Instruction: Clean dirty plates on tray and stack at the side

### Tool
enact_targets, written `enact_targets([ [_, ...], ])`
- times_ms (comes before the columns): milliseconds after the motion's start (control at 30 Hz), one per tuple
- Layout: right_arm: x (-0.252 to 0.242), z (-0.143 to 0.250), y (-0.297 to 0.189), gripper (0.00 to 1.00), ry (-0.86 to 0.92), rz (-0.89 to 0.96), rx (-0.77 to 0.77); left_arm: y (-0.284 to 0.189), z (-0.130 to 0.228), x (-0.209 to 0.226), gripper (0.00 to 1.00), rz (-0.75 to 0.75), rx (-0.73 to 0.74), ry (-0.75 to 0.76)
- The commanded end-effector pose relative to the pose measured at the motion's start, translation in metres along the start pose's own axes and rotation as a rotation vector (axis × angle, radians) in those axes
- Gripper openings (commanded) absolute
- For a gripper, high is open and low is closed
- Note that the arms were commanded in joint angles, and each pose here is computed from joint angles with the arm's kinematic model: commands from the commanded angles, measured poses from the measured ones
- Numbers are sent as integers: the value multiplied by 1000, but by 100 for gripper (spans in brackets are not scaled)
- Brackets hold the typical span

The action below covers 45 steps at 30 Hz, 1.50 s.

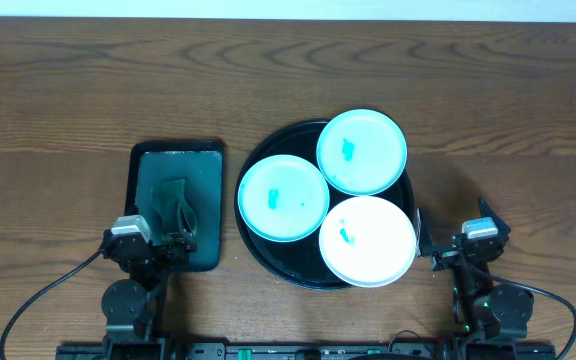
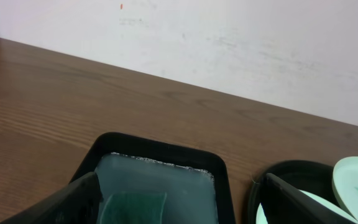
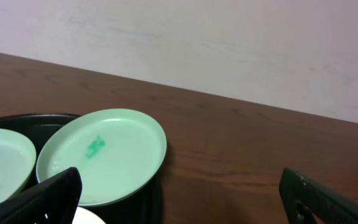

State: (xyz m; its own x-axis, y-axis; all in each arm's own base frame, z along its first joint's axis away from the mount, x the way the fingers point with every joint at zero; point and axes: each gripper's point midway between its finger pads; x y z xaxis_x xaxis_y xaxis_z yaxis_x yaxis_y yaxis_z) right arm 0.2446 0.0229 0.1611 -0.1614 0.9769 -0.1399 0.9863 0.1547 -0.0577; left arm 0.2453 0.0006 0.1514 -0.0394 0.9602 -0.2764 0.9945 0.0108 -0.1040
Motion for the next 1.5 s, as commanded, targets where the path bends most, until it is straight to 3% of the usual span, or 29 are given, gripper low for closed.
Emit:
enact_targets([
  [0, 0, 1, 0, 99, -11, 4, 3, 0, 14, 8, 82, -31, 47, 7],
  [967, 0, 1, 0, 99, -11, 5, 3, 1, 2, 4, 82, -17, -1, 5],
  [1100, 0, 1, 0, 99, -11, 5, 3, 0, -5, -6, 82, 34, -22, -68],
  [1233, 0, 1, 0, 99, -11, 5, 3, -6, -19, -35, 82, 178, 0, -66],
  [1333, 0, 1, 0, 99, -11, 5, 3, -6, -28, -33, 82, 128, 56, -75],
  [1467, 0, 1, 0, 99, -11, 5, 3, 2, -32, -32, 82, 59, 237, -83],
])
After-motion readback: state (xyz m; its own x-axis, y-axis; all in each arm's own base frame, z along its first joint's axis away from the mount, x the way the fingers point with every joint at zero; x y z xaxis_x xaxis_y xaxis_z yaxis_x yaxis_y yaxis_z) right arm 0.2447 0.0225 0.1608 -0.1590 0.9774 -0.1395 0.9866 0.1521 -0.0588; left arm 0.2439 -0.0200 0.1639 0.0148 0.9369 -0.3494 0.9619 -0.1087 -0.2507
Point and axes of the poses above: each gripper's point midway between its finger pads, its own y axis out along the fingers, its own x axis along the line the jaws close on, z = x × y, and after that the axes turned 2 degrees about -y, right-handed
